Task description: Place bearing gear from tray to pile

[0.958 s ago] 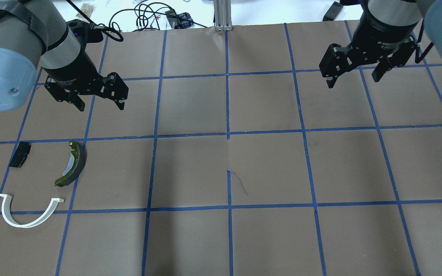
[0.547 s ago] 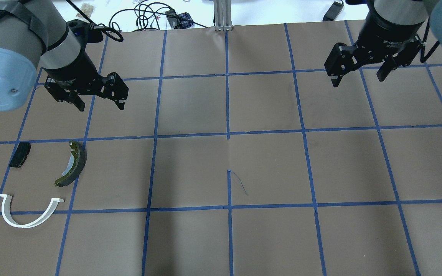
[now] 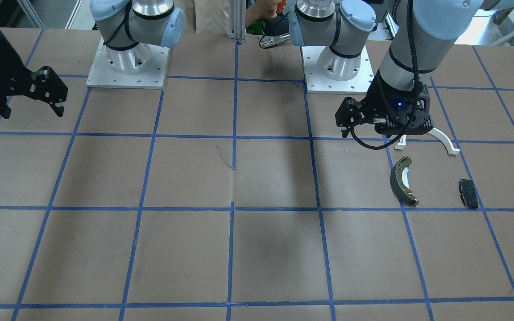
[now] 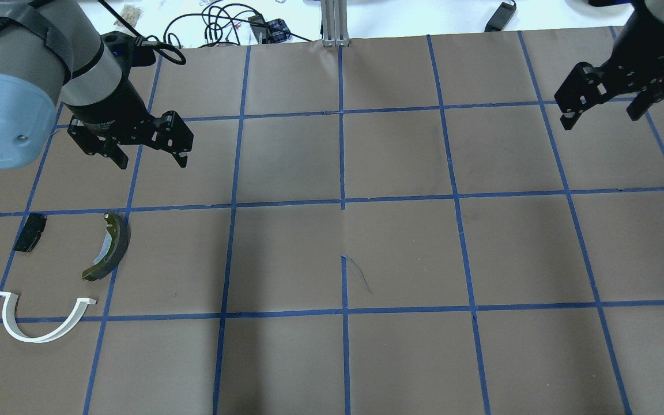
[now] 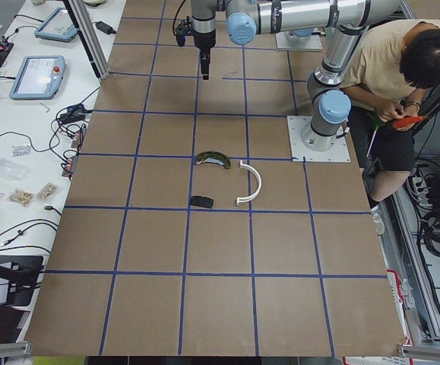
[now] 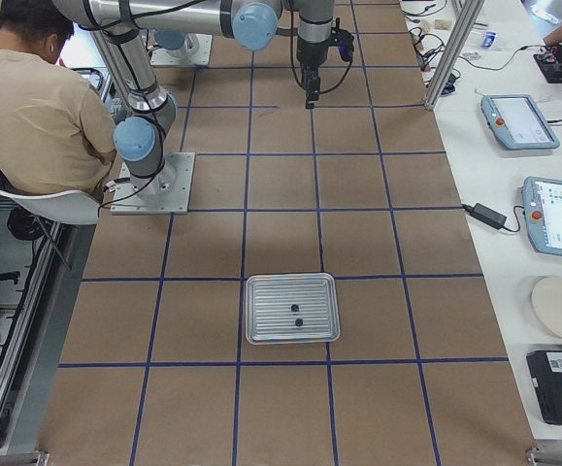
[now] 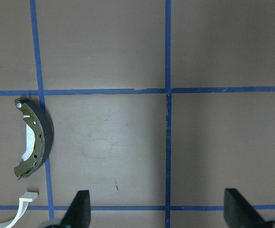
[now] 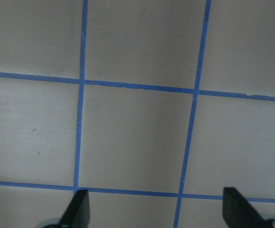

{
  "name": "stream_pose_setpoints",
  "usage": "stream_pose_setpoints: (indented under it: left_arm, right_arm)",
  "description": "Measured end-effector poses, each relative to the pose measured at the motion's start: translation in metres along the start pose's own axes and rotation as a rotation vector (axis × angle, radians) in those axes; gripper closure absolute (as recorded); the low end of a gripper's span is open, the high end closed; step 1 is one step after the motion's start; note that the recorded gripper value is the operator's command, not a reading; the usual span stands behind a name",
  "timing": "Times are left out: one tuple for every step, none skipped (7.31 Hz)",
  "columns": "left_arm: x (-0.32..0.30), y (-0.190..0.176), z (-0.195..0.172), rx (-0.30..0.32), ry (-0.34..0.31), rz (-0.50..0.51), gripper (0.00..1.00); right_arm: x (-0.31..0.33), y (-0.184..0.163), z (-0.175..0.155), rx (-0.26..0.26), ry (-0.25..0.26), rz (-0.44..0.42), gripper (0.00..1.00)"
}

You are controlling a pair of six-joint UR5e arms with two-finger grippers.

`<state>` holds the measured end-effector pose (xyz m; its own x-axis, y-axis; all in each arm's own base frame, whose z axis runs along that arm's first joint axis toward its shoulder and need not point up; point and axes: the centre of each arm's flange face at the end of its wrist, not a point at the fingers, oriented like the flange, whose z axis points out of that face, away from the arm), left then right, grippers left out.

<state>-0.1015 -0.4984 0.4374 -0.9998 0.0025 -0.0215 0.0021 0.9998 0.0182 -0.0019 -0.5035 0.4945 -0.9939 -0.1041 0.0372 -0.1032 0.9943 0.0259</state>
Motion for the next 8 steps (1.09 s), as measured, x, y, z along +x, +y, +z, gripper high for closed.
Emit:
stream_pose_setpoints:
  left_arm:
    - [0.000,0.000,0.001,0.000,0.000,0.000,0.00]
    - [0.000,0.001,0.000,0.001,0.000,0.000,0.00]
    - [0.000,0.001,0.000,0.001,0.000,0.000,0.00]
    - [0.000,0.002,0.001,-0.001,0.000,0.000,0.00]
    - [0.000,0.003,0.002,-0.002,0.000,0.000,0.00]
    - [0.000,0.004,0.003,-0.003,0.001,0.000,0.00]
    - [0.000,0.004,0.003,-0.002,0.001,0.000,0.00]
    - [0.000,0.004,0.002,-0.002,0.001,0.000,0.00]
  right_arm:
    - [0.037,0.004,0.003,-0.002,-0.001,-0.003,0.00]
    - [0.084,0.010,0.012,-0.014,-0.009,0.006,0.00]
    - [0.142,0.016,0.031,-0.024,-0.019,0.023,0.00]
    - [0.197,0.019,0.056,-0.026,-0.008,0.028,0.00]
    - [0.245,0.020,0.087,-0.039,0.012,0.012,0.01]
    - [0.289,0.026,0.123,-0.055,0.015,-0.003,0.01]
    - [0.325,0.033,0.160,-0.058,0.014,-0.023,0.01]
    - [0.351,0.036,0.197,-0.051,0.025,-0.049,0.05]
